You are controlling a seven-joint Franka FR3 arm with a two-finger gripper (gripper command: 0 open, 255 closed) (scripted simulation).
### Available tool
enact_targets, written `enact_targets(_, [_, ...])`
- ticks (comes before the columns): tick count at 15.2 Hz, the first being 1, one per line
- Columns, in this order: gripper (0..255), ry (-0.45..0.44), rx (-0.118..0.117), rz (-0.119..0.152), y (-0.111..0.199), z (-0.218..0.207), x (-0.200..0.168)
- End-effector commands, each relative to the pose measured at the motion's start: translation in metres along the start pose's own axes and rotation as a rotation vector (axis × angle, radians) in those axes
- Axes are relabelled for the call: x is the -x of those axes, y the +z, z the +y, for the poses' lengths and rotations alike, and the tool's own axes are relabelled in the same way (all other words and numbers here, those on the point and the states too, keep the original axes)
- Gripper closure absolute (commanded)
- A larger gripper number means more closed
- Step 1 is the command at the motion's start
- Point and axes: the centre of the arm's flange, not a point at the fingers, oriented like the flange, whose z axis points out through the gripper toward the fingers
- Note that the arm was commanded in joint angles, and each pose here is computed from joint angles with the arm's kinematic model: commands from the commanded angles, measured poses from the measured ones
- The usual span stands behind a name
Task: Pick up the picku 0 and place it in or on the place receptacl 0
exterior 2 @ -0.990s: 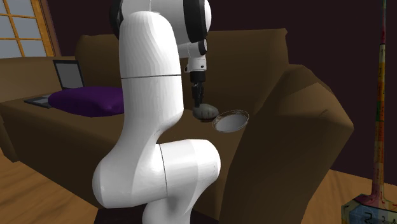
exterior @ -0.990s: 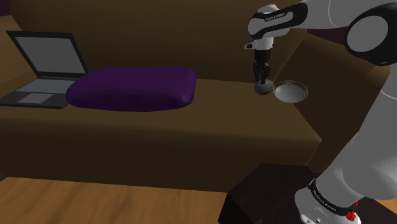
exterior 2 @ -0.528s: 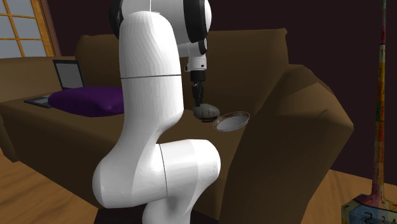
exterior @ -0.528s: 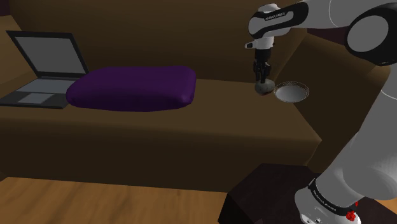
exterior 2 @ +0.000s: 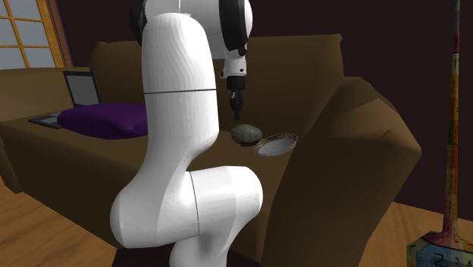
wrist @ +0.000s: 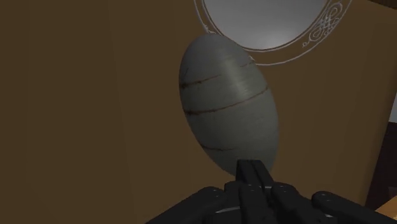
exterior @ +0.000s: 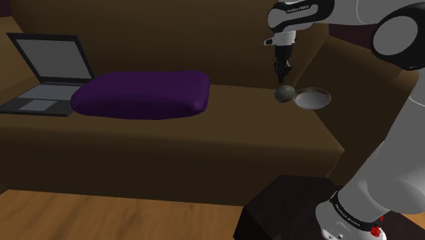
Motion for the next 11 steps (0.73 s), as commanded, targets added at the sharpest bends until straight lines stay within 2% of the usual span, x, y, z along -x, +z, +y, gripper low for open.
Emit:
enact_targets(1, [255, 0.0, 0.0, 0.0, 0.0, 0.0, 0.0])
enact_targets(2, [0, 0.0, 0.0, 0.0, 0.0, 0.0, 0.0])
enact_targets(9, [0, -0.271, 0.019, 0.298, 0.051, 0.025, 0.123])
enact_targets(10, [0, -0.292, 0.021, 0.321, 0.056, 0.028, 0.131])
enact_targets(11, [0, -0.292, 0.021, 0.321, 0.061, 0.028, 0.13])
